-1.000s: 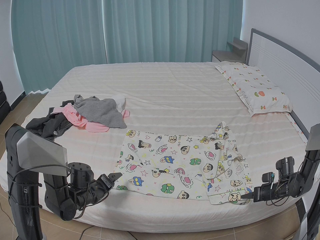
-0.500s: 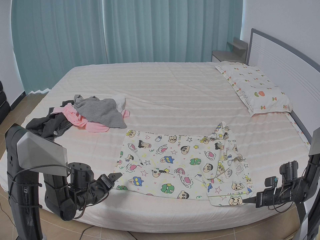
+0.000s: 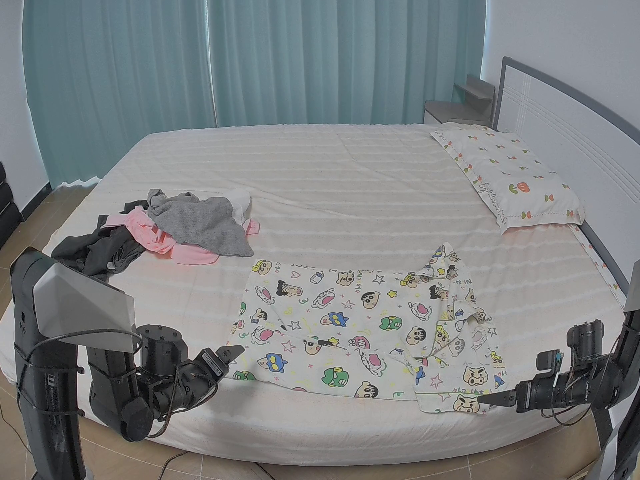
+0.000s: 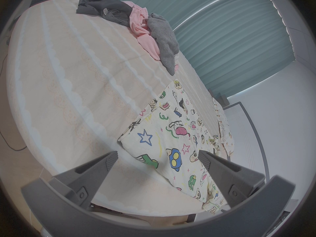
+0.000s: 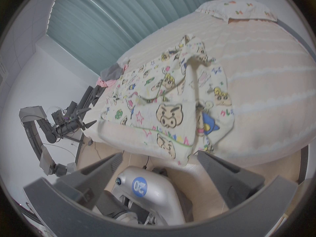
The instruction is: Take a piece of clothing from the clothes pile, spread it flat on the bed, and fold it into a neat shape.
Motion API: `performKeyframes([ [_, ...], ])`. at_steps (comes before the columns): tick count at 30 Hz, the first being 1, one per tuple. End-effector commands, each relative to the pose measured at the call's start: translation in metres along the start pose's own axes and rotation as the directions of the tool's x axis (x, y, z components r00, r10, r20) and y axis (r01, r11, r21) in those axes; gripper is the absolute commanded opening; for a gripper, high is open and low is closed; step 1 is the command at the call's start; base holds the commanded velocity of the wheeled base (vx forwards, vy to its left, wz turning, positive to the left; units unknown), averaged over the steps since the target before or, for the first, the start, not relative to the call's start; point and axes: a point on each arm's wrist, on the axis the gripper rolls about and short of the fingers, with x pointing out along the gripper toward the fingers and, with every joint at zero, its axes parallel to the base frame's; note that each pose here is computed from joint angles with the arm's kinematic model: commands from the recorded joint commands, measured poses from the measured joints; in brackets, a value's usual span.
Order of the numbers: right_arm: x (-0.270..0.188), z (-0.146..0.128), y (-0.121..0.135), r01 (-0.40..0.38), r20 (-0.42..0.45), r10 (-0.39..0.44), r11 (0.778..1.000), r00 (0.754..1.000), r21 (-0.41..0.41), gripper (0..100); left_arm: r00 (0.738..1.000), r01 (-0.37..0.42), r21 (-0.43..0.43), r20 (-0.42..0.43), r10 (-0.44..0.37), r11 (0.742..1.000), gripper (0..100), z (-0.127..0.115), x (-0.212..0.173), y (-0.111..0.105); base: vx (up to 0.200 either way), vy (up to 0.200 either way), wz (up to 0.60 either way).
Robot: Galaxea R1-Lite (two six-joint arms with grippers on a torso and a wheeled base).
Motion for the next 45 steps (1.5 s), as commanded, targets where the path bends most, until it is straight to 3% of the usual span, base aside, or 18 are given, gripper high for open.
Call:
performKeyframes([
  [1, -0.013, 0.022, 0.019, -0.041, 0.129, 0.040, 0.999, 0.991, 0.007, 100, 1.000, 0.001, 0.000, 0.000, -0.001, 1.000, 100, 0.000, 0.000, 0.000, 0.000, 0.000, 0.00],
  [3, -0.013, 0.023, 0.022, -0.051, 0.130, 0.050, 0.999, 0.990, 0.007, 100, 1.000, 0.001, 0.000, 0.000, -0.001, 1.000, 100, 0.000, 0.000, 0.000, 0.000, 0.000, 0.00],
  [4, 0.002, 0.034, 0.046, -0.112, 0.132, 0.109, 0.993, 0.985, 0.022, 100, 1.000, 0.001, 0.000, 0.000, -0.001, 1.000, 100, 0.000, 0.000, 0.000, 0.000, 0.000, 0.00],
  [8, 0.045, 0.058, 0.088, -0.118, 0.192, 0.094, 0.986, 0.977, 0.116, 100, 1.000, 0.000, 0.000, 0.000, 0.000, 1.000, 100, 0.000, 0.000, 0.000, 0.000, 0.000, 0.00],
  [12, 0.087, 0.058, 0.112, -0.128, 0.171, 0.100, 0.978, 0.980, 0.166, 100, 1.000, 0.000, -0.002, 0.000, 0.000, 1.000, 100, 0.000, 0.000, 0.000, 0.000, 0.000, 0.00],
  [26, 0.144, 0.046, 0.121, -0.084, 0.050, 0.077, 0.983, 0.996, 0.163, 100, 1.000, 0.019, 0.000, 0.012, -0.019, 1.000, 100, -0.001, 0.000, 0.003, 0.000, 0.000, 0.00],
  [30, 0.150, 0.048, 0.122, -0.061, 0.073, 0.050, 0.986, 0.996, 0.155, 100, 0.999, 0.043, 0.002, 0.027, -0.043, 0.999, 100, -0.002, -0.001, 0.004, 0.000, 0.000, 0.00],
  [39, 0.157, 0.049, 0.138, -0.058, 0.032, 0.054, 0.989, 0.998, 0.134, 100, 0.999, 0.035, 0.023, 0.024, -0.035, 0.999, 100, -0.003, 0.000, 0.006, 0.000, 0.000, 0.00],
  [45, 0.176, 0.061, 0.139, 0.016, 0.007, -0.017, 0.992, 1.000, 0.122, 100, 0.999, 0.035, 0.025, 0.024, -0.035, 0.999, 100, -0.004, 0.000, 0.006, 0.000, 0.000, 0.00],
])
